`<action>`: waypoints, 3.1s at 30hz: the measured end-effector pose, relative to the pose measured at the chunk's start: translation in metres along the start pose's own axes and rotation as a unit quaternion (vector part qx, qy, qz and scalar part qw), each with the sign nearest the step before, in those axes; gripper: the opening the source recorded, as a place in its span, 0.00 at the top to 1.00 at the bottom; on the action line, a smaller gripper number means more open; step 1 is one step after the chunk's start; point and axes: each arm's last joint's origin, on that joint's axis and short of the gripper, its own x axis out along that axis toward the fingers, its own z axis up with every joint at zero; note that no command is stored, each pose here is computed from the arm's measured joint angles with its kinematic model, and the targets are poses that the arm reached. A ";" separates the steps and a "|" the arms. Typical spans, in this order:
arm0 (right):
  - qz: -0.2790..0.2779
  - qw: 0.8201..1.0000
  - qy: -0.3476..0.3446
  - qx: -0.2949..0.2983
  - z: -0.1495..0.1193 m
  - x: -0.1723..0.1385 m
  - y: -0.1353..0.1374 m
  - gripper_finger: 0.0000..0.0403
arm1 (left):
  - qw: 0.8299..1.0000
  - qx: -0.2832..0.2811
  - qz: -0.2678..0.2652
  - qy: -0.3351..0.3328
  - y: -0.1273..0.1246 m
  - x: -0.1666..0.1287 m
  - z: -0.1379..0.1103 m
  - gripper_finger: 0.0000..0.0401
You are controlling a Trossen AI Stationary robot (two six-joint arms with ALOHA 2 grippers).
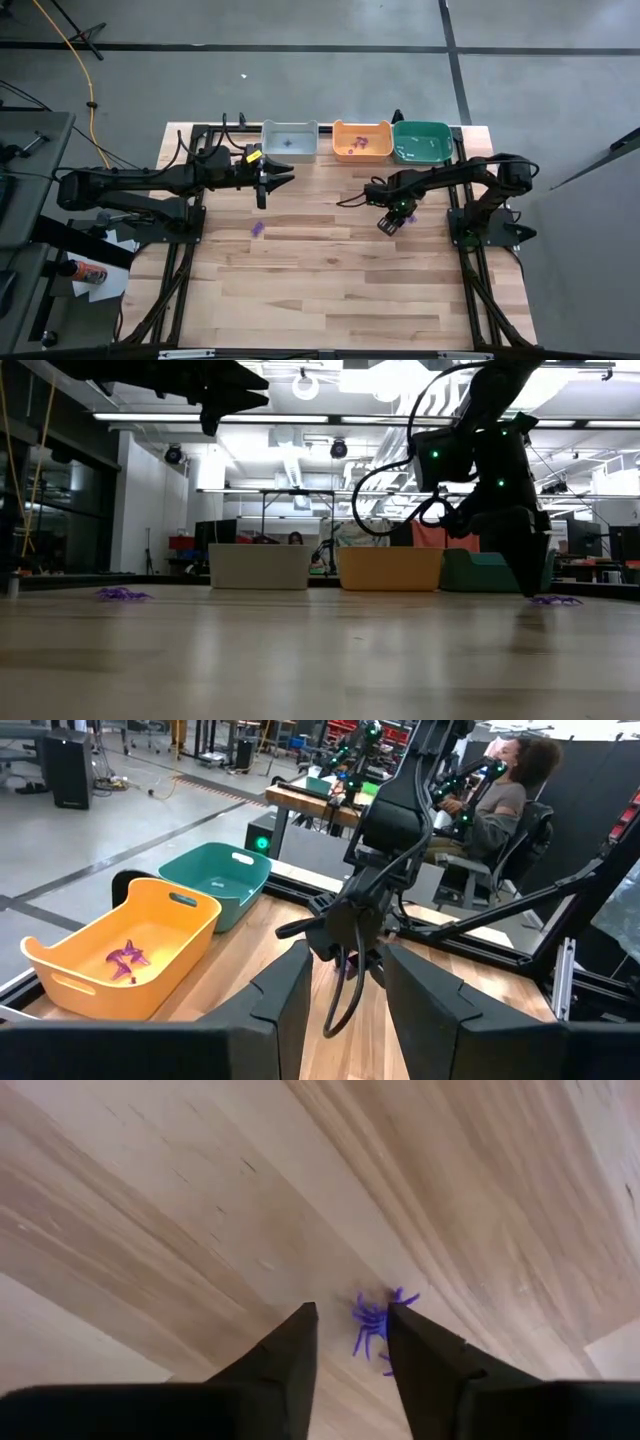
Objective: Sort Halloween decoration
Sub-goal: Put the purple spider toy into the gray bin
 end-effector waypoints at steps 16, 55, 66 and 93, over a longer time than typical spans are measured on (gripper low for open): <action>0.015 0.999 -0.018 -0.038 -0.003 -0.002 0.003 1.00 | 1.000 0.001 0.006 -0.002 0.000 0.000 0.000 0.71; 0.223 0.708 -0.613 -0.270 0.075 -0.194 0.037 1.00 | 0.998 -0.011 -0.006 -0.054 -0.002 -0.001 0.010 0.71; 0.187 0.792 -0.568 -0.121 0.204 -0.156 0.003 1.00 | 0.994 -0.062 -0.022 -0.091 -0.004 -0.002 0.018 0.71; 0.178 0.889 -0.422 0.017 0.278 -0.109 -0.011 0.74 | 0.984 -0.039 -0.041 -0.169 -0.008 -0.006 0.033 0.71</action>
